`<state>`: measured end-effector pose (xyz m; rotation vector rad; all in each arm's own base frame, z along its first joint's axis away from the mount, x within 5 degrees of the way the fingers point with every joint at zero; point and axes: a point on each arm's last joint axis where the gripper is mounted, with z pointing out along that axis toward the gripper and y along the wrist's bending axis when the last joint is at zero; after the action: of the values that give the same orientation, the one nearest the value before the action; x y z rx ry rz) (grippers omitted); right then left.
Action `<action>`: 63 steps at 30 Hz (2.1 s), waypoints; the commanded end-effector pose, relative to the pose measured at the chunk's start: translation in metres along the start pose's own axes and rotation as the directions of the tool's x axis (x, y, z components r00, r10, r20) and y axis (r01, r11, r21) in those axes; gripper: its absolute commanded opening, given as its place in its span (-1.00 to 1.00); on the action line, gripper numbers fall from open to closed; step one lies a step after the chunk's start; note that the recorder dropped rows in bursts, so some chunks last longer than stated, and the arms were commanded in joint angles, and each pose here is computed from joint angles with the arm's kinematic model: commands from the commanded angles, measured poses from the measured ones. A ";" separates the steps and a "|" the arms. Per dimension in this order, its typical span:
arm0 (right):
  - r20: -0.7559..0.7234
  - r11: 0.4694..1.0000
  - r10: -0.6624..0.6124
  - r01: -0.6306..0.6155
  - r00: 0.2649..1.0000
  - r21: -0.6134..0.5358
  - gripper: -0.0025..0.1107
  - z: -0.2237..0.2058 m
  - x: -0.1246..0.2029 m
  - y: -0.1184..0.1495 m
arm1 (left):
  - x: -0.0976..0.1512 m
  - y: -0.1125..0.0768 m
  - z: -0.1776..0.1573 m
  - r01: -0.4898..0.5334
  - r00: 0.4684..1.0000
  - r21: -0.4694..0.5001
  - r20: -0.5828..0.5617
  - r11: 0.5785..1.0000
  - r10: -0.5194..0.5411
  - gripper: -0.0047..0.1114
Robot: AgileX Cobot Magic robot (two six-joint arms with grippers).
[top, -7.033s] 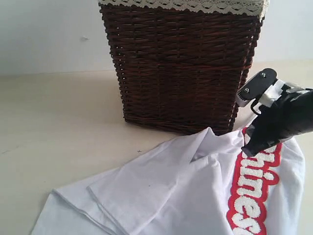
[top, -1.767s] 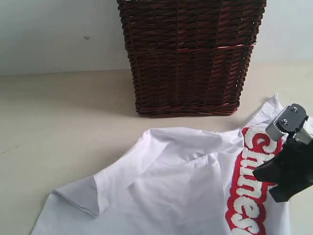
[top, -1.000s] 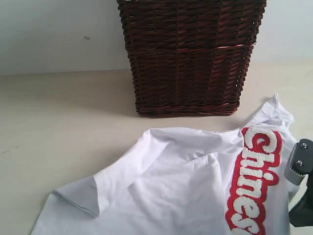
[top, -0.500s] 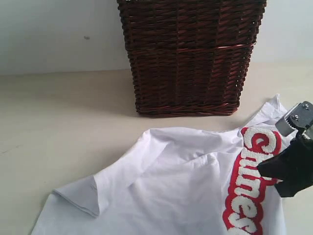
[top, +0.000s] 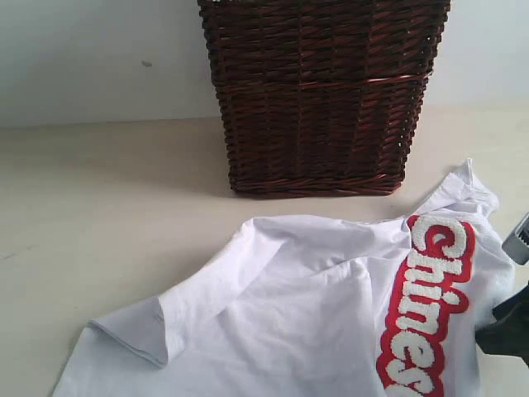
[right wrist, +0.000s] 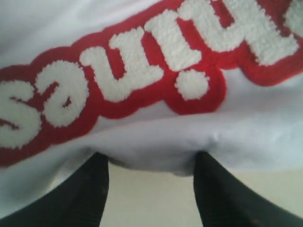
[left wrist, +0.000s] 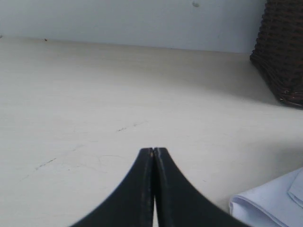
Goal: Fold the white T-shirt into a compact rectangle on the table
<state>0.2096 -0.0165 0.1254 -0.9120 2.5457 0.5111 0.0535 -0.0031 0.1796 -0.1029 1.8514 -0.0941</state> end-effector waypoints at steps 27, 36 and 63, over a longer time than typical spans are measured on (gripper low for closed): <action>-0.174 0.913 -0.391 0.405 0.904 0.049 -0.96 -0.040 0.006 0.018 | -0.001 -0.001 -0.001 0.003 1.000 0.007 0.012 1.000 -0.003 -0.92; -0.494 0.614 -0.568 0.739 0.658 0.277 -0.96 -0.055 0.006 -0.021 | -0.001 -0.001 -0.001 0.003 1.000 0.007 0.012 1.000 -0.003 -0.92; -0.035 0.942 0.295 -0.284 0.955 0.178 -0.43 -0.024 0.003 0.000 | -0.001 -0.001 -0.001 0.003 1.000 0.007 0.010 1.000 -0.003 -0.92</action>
<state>0.1930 -0.0256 0.1533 -0.5816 2.7556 0.3551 0.0535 -0.0031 0.1796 -0.1029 1.8514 -0.0941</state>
